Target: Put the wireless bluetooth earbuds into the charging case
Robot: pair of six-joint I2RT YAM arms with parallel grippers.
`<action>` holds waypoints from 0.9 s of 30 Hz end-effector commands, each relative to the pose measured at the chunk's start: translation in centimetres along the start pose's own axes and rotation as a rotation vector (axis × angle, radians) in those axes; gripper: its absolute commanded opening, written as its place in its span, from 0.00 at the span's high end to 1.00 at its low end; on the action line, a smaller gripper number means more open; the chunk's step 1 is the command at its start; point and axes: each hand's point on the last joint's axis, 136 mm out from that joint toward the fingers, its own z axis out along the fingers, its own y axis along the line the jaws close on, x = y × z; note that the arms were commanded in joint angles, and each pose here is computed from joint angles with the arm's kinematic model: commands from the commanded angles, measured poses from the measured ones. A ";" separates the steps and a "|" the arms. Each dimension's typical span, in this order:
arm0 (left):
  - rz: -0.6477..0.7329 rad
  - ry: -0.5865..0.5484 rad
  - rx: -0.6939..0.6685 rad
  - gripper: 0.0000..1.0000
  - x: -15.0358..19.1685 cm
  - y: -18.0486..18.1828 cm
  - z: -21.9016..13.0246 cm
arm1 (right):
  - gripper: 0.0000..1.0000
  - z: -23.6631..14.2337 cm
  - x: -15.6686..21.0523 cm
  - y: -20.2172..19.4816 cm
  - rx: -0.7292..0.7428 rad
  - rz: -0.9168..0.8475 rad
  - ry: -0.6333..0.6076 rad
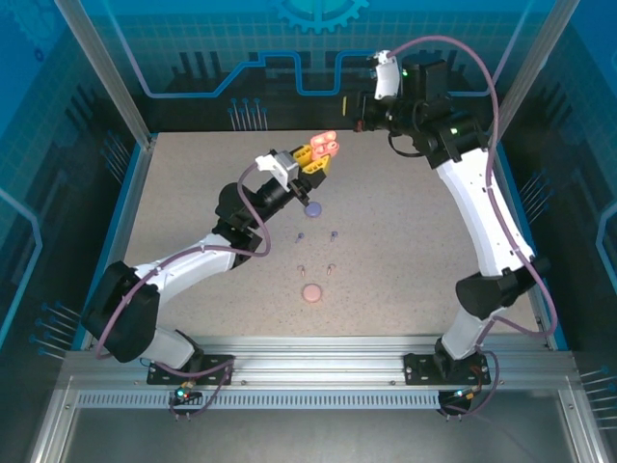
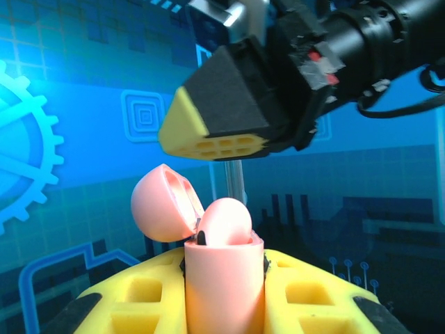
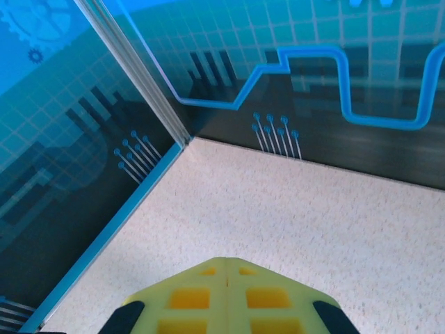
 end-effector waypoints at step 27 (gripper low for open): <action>-0.002 0.031 0.069 1.00 2.2 -1.1 1.0 | 1.00 1.3 7.5 3.6 -0.194 0.053 0.349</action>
